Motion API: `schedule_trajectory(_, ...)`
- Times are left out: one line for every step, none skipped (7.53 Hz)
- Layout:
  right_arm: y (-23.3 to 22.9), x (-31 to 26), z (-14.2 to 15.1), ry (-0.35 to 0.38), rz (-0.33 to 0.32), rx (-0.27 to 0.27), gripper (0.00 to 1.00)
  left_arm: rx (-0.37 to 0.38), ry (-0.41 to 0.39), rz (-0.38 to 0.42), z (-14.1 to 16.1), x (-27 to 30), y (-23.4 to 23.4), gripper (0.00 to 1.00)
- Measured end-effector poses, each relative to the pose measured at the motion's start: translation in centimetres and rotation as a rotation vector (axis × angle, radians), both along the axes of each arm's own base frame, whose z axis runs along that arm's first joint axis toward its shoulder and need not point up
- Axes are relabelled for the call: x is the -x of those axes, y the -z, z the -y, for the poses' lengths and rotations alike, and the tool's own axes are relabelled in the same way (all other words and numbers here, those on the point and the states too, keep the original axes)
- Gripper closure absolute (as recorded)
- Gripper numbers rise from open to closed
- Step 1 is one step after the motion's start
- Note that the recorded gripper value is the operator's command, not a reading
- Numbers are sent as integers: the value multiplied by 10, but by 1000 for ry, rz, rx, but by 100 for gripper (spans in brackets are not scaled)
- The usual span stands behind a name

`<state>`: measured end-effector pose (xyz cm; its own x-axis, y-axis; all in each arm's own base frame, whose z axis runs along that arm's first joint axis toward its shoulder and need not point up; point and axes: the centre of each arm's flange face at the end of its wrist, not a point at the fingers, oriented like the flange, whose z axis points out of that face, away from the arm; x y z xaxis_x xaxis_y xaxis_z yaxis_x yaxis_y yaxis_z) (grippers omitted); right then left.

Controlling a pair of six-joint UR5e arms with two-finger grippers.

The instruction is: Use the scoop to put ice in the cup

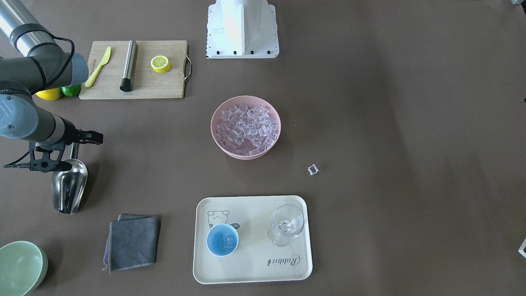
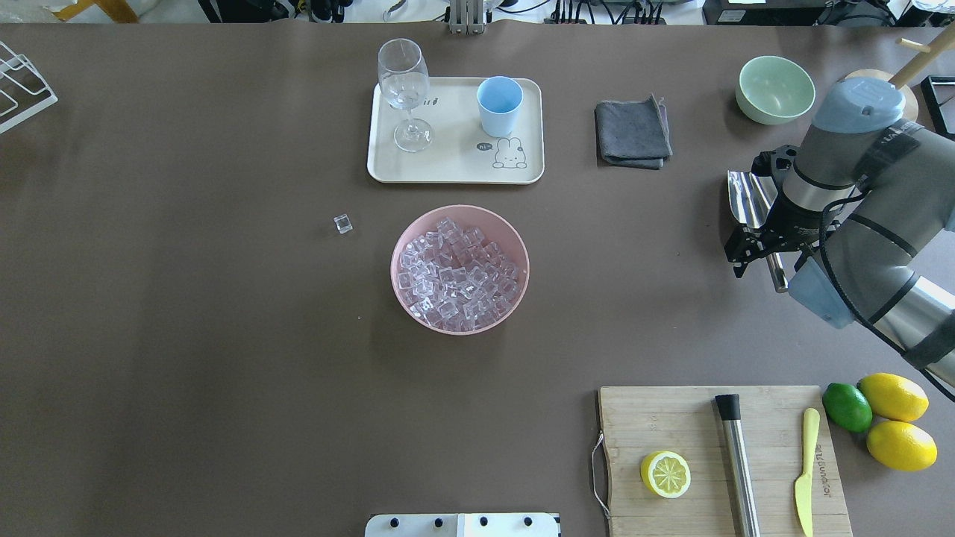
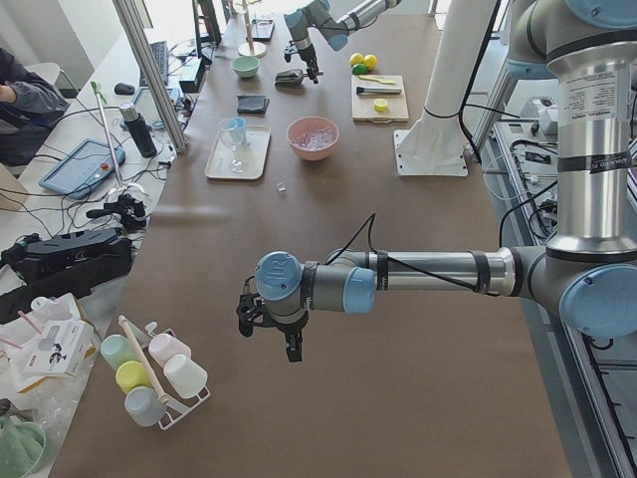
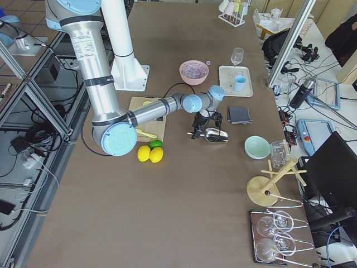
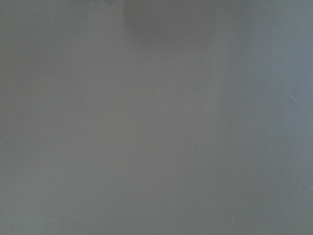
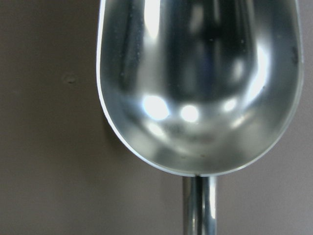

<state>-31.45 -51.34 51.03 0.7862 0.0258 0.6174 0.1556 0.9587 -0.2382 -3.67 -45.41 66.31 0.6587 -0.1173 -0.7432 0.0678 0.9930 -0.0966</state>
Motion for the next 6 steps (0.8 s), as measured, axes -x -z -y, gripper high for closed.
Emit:
schedule_trajectory(9, -9, 4, -15, 12, -15, 0, 0, -1, 0, 0, 0, 0, 2)
schedule_trajectory(21, -26, 10, -40, 26, -40, 0, 1, -2, 0, 0, -1, 0, 2)
schedule_trajectory(31, -54, 20, -81, 37, -66, 0, 1, -2, 0, 0, -1, 0, 2)
schedule_trajectory(37, -92, 32, -120, 51, -100, 0, 0, -3, 0, 0, -1, 0, 2)
schedule_trajectory(31, -139, 41, -123, 63, -153, 0, 0, -3, 0, 0, -1, 0, 2)
schedule_trajectory(14, -186, 44, -118, 64, -198, 0, 0, -3, 0, 0, -1, 0, 2)
